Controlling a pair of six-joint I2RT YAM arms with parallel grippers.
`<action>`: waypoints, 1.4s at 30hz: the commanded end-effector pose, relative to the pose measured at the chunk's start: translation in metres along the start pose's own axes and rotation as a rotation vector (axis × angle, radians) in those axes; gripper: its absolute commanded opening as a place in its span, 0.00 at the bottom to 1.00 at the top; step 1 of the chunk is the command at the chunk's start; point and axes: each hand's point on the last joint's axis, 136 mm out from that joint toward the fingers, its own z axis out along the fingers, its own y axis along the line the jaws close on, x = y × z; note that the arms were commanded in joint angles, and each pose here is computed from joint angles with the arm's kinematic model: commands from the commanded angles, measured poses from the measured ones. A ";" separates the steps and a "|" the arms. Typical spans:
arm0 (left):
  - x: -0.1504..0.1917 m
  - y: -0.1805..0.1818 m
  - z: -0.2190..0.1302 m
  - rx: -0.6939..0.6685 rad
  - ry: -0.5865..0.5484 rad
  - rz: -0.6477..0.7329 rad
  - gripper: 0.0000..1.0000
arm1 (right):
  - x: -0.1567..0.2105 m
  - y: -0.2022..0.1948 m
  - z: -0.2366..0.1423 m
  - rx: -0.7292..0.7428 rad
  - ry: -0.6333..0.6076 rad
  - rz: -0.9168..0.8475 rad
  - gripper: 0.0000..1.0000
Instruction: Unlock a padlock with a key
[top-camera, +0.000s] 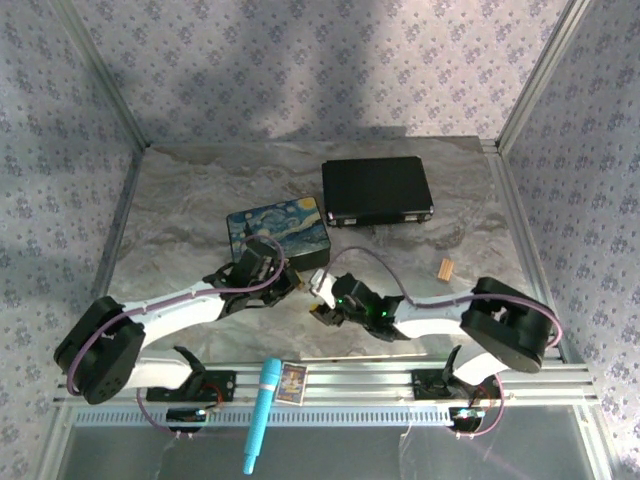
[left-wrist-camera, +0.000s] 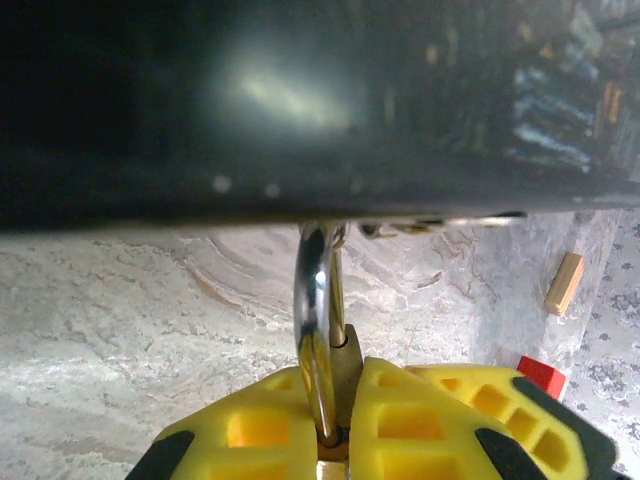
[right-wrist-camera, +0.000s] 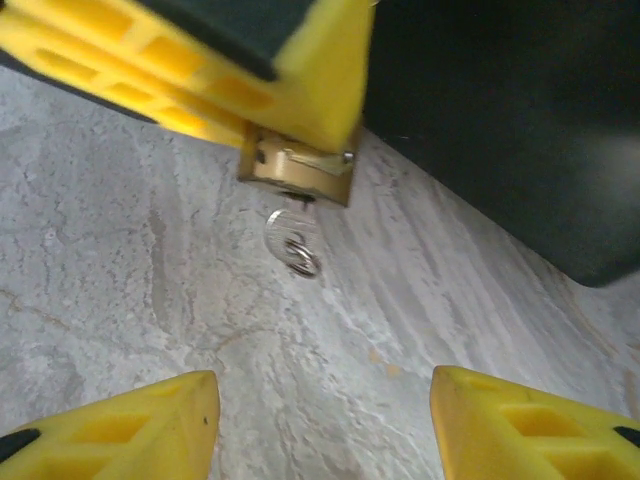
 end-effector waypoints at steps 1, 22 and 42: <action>0.003 -0.020 -0.001 0.086 0.025 0.025 0.00 | -0.021 -0.006 0.010 0.082 -0.073 -0.061 0.54; 0.015 -0.014 0.008 0.079 0.047 0.025 0.00 | -0.024 -0.007 0.025 0.214 -0.073 -0.087 0.25; 0.019 -0.002 0.011 0.027 0.050 0.054 0.00 | -0.016 0.003 0.022 0.082 -0.066 -0.015 0.08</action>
